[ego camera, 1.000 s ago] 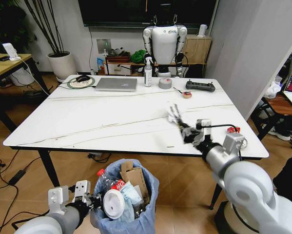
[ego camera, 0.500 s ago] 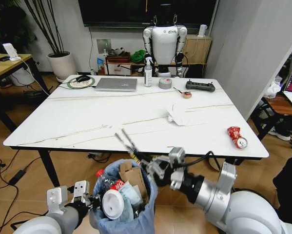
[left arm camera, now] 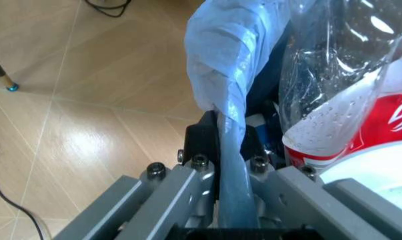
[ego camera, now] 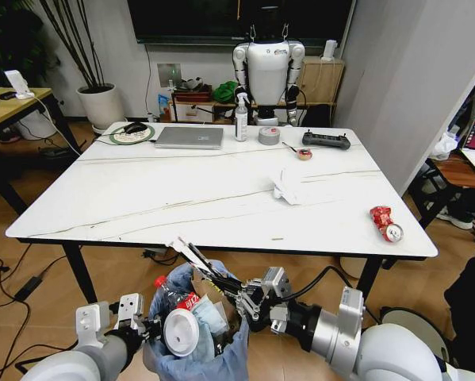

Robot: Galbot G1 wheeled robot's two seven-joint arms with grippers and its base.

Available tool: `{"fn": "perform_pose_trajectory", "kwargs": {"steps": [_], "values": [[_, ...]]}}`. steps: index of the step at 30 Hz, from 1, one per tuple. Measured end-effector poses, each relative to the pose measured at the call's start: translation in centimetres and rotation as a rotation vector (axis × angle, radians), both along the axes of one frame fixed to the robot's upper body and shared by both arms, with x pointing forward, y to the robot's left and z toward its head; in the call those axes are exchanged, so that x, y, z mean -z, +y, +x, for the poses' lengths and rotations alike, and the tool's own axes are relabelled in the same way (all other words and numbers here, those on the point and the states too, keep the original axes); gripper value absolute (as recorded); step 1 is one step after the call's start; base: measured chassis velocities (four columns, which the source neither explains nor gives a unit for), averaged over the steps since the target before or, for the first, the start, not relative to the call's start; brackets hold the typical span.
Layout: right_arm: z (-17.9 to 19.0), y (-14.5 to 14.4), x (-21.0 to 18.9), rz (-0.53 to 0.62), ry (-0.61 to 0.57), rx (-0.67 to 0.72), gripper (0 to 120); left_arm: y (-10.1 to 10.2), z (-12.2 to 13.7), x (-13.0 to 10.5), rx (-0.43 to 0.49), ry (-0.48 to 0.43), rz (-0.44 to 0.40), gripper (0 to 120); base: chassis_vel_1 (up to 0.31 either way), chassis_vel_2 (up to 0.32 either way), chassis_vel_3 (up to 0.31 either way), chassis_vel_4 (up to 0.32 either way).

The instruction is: Pick up the trash bin and place the trash from the table into it.

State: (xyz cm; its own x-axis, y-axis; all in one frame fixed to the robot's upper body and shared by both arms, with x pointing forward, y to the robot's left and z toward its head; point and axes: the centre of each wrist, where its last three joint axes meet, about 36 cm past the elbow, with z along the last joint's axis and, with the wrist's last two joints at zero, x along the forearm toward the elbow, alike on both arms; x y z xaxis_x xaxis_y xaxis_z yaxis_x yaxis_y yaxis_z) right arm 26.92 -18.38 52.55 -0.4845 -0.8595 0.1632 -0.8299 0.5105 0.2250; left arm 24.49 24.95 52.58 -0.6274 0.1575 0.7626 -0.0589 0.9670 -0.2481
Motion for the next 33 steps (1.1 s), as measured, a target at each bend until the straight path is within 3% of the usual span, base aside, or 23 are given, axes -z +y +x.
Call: {"fn": "perform_pose_trajectory", "kwargs": {"steps": [4, 12, 16, 19, 26, 28, 33], "values": [[-0.5, 0.0, -0.5, 0.004, 0.004, -0.023, 23, 0.1, 0.0, 0.0, 0.004, -0.001, 0.006, 0, 0.000, 0.000, 0.000, 0.000], [0.0, -0.1, -0.6, 0.004, -0.001, 0.001, 47, 0.0, 0.0, 0.0, 0.008, 0.000, -0.002, 0, 0.000, 0.000, 0.000, 0.000], [1.9, -0.2, -1.1, -0.003, -0.012, 0.147, 65, 0.0, 0.0, 0.0, 0.009, 0.001, -0.003, 0, 0.000, 0.000, 0.000, 0.000], [3.2, -0.2, -1.2, -0.011, 0.007, 0.259, 72, -0.1, -0.1, 0.1, 0.008, 0.004, -0.006, 0, 0.000, 0.000, 0.000, 0.000], [11.3, -1.7, 0.6, -0.095, 0.011, 0.595, 98, -0.3, -0.3, 0.3, 0.001, 0.010, -0.015, 0, 0.000, 0.000, 0.000, 0.000], [12.1, -1.9, 0.7, -0.104, 0.010, 0.615, 99, -0.3, -0.3, 0.3, 0.000, 0.011, -0.016, 0, 0.000, 0.000, 0.000, 0.000], [18.1, -2.1, -0.8, -0.139, 0.029, 0.739, 100, -0.2, -0.2, 0.2, 0.009, 0.003, -0.013, 0, 0.000, 0.000, 0.000, 0.000]]}}
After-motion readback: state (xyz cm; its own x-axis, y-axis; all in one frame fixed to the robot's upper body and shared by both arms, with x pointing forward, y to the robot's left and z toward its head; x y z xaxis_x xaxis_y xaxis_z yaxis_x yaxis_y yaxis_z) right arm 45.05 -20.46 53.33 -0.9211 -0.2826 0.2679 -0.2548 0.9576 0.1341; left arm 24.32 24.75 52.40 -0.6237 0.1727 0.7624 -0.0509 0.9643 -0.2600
